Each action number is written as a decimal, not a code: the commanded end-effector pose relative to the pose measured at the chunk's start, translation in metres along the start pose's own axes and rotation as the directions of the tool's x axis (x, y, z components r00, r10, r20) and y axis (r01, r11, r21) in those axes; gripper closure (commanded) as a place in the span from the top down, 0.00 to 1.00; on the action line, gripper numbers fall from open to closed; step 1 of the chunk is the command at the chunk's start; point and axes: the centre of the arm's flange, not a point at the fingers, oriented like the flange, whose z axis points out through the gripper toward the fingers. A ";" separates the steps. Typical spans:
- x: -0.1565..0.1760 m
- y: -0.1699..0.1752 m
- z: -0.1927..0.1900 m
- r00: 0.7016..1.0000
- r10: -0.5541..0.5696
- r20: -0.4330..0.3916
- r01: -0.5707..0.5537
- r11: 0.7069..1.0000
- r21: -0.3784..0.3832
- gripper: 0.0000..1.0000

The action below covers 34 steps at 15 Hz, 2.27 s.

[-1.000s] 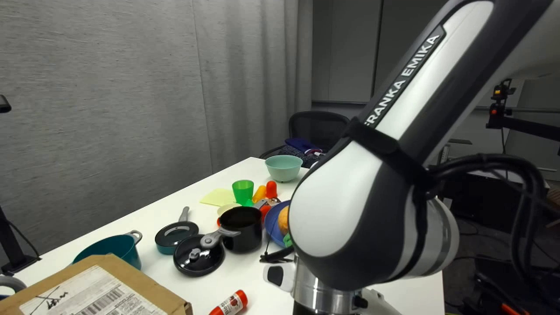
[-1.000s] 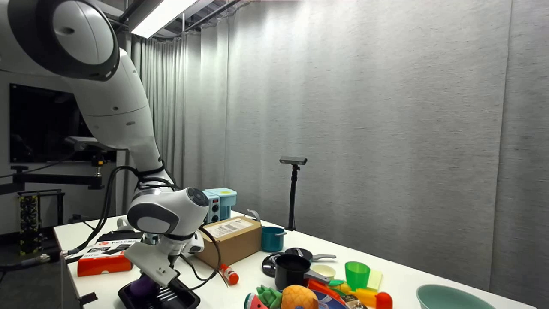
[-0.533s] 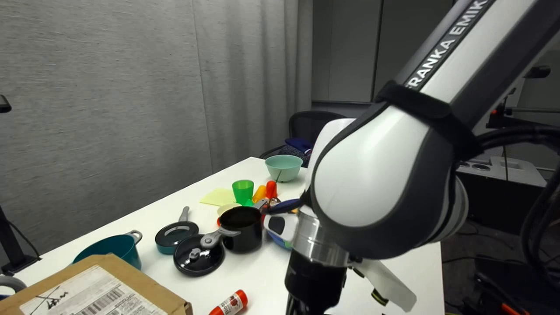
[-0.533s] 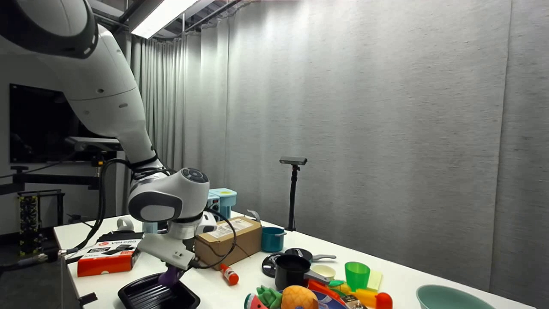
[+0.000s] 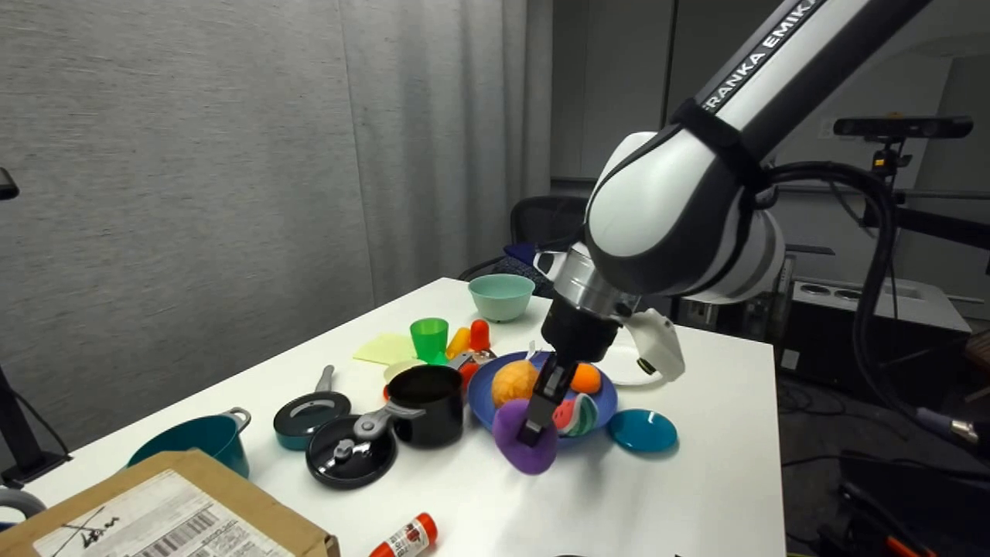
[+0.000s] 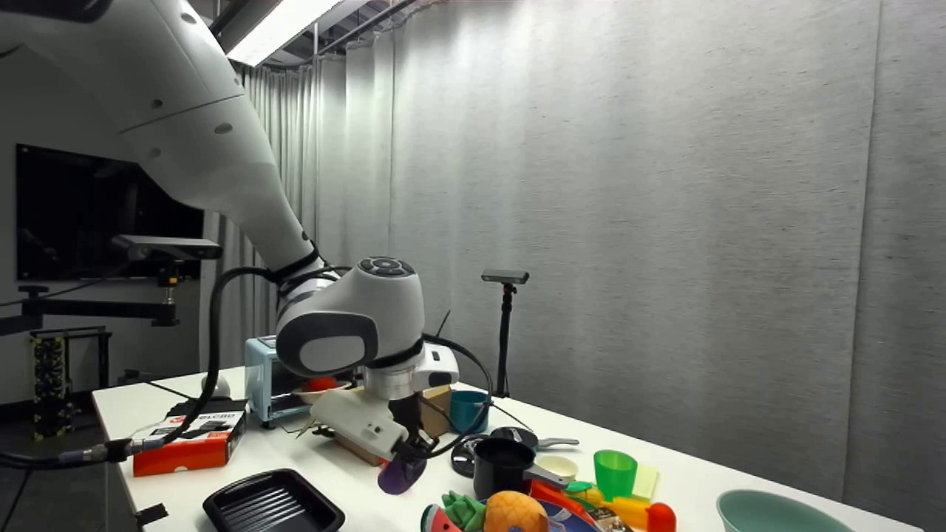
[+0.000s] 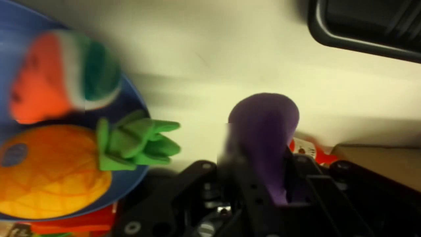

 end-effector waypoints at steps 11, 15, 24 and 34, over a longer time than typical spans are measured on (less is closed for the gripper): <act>0.001 0.026 -0.015 0.983 0.171 -0.072 -0.177 0.980 -0.089 0.05; 0.001 0.065 -0.023 0.950 0.276 -0.144 -0.301 0.934 -0.195 0.05; -0.013 0.109 -0.011 0.900 0.415 -0.132 -0.435 0.858 -0.274 0.70; 0.004 0.055 -0.037 0.919 0.394 0.024 -0.389 0.914 -0.114 1.00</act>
